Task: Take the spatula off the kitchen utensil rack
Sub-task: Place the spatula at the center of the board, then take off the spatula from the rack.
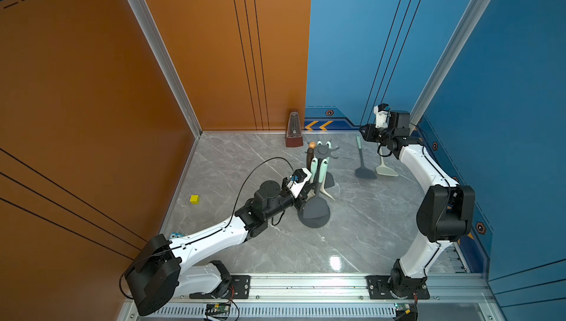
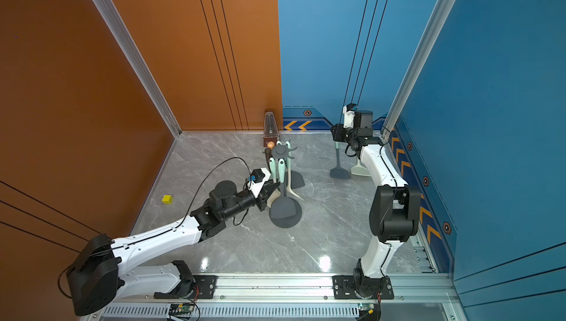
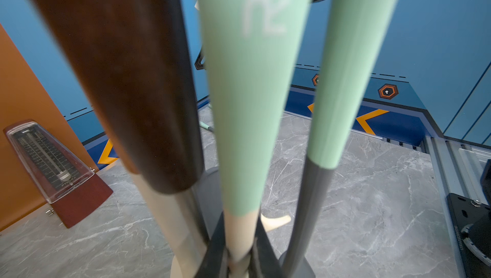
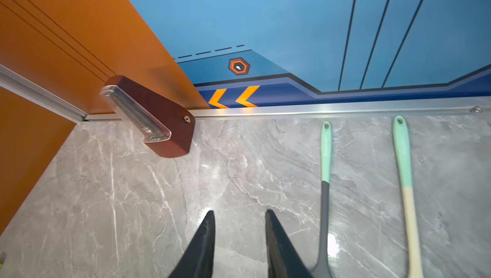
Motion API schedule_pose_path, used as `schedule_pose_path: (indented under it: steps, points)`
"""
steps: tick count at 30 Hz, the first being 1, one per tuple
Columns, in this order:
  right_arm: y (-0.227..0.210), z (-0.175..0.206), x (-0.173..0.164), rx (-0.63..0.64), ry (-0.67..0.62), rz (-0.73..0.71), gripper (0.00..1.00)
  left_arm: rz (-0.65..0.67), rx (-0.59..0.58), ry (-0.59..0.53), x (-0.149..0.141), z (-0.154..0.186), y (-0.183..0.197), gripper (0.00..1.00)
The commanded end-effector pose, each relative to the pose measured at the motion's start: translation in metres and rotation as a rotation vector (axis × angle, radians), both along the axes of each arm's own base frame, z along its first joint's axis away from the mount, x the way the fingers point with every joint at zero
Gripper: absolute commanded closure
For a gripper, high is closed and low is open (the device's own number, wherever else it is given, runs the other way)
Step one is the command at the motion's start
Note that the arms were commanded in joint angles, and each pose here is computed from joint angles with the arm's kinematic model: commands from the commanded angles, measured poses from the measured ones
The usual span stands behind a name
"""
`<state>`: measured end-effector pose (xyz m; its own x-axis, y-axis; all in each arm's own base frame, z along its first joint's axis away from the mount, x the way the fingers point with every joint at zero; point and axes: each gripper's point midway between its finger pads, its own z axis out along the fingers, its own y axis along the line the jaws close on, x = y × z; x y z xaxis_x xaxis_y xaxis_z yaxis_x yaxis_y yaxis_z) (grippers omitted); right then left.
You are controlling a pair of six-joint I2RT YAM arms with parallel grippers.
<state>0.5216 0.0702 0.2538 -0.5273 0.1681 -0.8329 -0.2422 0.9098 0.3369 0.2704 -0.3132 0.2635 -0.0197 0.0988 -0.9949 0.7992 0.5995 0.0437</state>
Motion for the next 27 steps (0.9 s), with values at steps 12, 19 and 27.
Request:
schedule_pose_path:
  steps: [12, 19, 27]
  points:
    - [0.097, 0.058, -0.116, -0.056, -0.309, 0.350, 0.65, 0.025, -0.009, 0.030, -0.002, -0.003, 0.008, 0.89]
    - [0.097, 0.081, -0.144, -0.053, -0.344, 0.386, 0.65, 0.023, -0.014, 0.024, -0.003, -0.001, 0.008, 0.89]
    - [0.100, 0.092, -0.177, -0.014, -0.366, 0.430, 0.62, 0.024, -0.015, 0.016, -0.003, 0.002, 0.009, 0.89]
